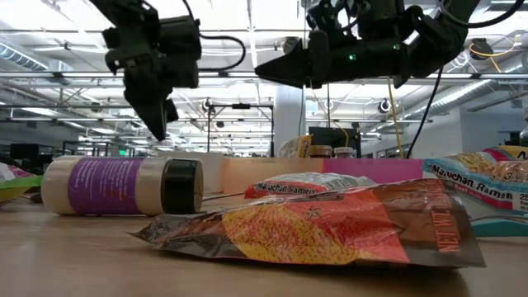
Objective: Pick & Place Food Item
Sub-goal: Put the top blue patterned spoon into the white bin
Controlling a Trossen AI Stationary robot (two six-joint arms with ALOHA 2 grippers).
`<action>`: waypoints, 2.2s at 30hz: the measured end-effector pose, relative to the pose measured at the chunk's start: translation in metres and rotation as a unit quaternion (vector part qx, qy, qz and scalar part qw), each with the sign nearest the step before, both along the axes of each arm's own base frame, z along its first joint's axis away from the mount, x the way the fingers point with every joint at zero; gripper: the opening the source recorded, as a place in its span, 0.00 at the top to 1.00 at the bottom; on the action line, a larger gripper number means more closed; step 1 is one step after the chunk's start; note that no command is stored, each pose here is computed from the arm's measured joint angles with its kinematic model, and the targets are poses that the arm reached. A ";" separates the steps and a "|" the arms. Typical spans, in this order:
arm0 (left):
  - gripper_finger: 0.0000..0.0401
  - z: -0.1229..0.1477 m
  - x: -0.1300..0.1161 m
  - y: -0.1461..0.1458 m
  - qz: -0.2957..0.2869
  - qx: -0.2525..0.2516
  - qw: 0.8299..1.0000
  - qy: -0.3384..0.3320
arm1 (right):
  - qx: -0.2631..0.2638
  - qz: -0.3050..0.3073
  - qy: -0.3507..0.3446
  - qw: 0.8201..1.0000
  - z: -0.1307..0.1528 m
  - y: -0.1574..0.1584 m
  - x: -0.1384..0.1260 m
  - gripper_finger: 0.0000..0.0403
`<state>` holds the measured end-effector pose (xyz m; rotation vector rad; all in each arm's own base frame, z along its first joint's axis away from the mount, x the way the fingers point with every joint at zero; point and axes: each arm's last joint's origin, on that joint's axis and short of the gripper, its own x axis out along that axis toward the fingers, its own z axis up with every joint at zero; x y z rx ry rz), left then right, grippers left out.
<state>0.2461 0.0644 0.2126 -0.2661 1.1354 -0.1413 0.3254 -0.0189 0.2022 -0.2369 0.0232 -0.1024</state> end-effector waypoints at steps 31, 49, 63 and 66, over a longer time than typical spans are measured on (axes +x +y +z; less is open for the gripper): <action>0.35 -0.045 0.024 -0.028 -0.024 0.095 0.987 0.131 | 0.021 0.004 0.002 1.000 -0.001 0.003 0.000 0.49; 0.49 -0.073 0.032 -0.032 -0.027 0.138 0.973 0.182 | 0.020 0.005 0.005 1.000 -0.002 0.003 0.000 0.49; 0.94 -0.073 0.030 -0.033 -0.048 0.139 0.971 0.190 | 0.018 0.005 0.005 1.000 -0.002 0.003 0.000 0.49; 0.95 -0.070 0.026 -0.033 -0.058 0.141 0.968 0.200 | 0.015 0.005 0.005 1.000 -0.002 0.003 0.000 0.49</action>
